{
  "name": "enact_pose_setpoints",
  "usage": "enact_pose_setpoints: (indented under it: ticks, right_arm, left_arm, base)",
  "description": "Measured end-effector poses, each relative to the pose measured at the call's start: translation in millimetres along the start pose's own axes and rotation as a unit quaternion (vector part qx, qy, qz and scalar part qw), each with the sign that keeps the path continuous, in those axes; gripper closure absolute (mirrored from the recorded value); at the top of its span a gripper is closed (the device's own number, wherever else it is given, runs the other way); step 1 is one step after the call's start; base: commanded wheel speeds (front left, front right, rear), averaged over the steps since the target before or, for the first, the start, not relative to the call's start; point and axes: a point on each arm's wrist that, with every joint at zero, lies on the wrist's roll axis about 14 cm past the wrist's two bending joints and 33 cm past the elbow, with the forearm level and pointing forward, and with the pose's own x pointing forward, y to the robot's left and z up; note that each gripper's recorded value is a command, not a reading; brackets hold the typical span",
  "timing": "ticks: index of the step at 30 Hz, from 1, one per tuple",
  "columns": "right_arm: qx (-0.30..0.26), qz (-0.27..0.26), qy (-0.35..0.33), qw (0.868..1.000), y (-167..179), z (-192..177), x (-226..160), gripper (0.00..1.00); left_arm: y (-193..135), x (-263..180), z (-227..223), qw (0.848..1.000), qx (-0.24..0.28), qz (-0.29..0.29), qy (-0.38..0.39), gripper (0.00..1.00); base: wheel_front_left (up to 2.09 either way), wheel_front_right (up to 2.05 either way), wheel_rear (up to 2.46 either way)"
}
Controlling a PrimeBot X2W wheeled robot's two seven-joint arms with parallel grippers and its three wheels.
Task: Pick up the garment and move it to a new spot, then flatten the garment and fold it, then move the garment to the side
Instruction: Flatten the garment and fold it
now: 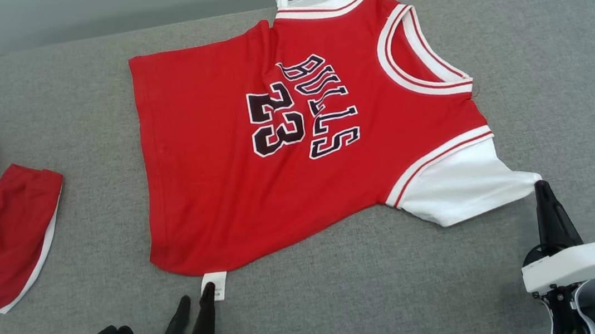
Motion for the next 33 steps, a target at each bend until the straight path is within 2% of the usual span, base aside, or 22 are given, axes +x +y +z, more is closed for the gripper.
enact_pose_setpoints:
  ticks: [2,6,11,16,20,27,28,29,30,32,33]
  right_arm:
    - [-0.004,-0.003,-0.008,1.0,-3.7,5.5,0.4,1.0]
    - [-0.011,-0.012,-0.023,1.0,-12.1,16.3,1.0,1.0]
    - [-0.018,-0.013,-0.03,0.999,-12.9,20.8,1.9,1.0]
    - [-0.02,-0.012,-0.034,0.999,-12.2,23.6,1.7,1.0]
    - [-0.023,-0.015,-0.04,0.999,-15.0,28.3,3.1,1.0]
    - [-0.024,-0.005,-0.05,0.998,-8.0,35.6,6.7,1.0]
    - [-0.024,-0.006,-0.051,0.998,-8.6,36.5,6.5,1.0]
    - [-0.024,-0.008,-0.051,0.998,-9.6,36.6,6.3,1.0]
    - [-0.024,-0.01,-0.052,0.998,-11.1,37.1,6.3,1.0]
    - [-0.024,-0.014,-0.052,0.998,-13.2,37.5,6.3,1.0]
    - [-0.024,-0.014,-0.052,0.998,-13.4,37.4,6.2,1.0]
  left_arm:
    - [5.2,0.6,8.5,0.999,-0.028,0.013,-0.015,0.0]
    - [36.9,-2.7,34.0,0.997,-0.02,0.063,-0.046,0.0]
    - [49.6,-2.9,41.3,0.996,-0.007,0.081,-0.048,0.0]
    - [24.0,10.0,35.8,0.999,0.001,0.027,-0.02,0.0]
    - [-0.3,17.2,23.4,0.999,0.028,-0.025,0.012,0.0]
    - [4.6,20.1,17.7,0.997,0.059,-0.026,0.036,0.0]
    - [5.0,21.2,17.4,0.997,0.059,-0.026,0.037,0.1]
    - [5.5,22.3,17.3,0.997,0.059,-0.026,0.037,0.25]
    - [5.7,23.5,16.6,0.997,0.06,-0.025,0.039,0.46]
    - [4.3,26.9,17.0,0.997,0.061,-0.027,0.041,0.62]
    - [1.9,28.2,15.3,0.997,0.061,-0.03,0.045,0.78]
  base:
    - [0.0,0.0,0.0]
    - [0.0,0.0,0.0]
    - [0.0,0.0,0.0]
    - [0.0,0.0,0.0]
    - [0.0,0.0,0.0]
    - [0.0,0.0,0.0]
    - [0.0,0.0,0.0]
    - [0.0,0.0,0.0]
    - [0.0,0.0,0.0]
    - [0.0,0.0,0.0]
    - [0.0,0.0,0.0]
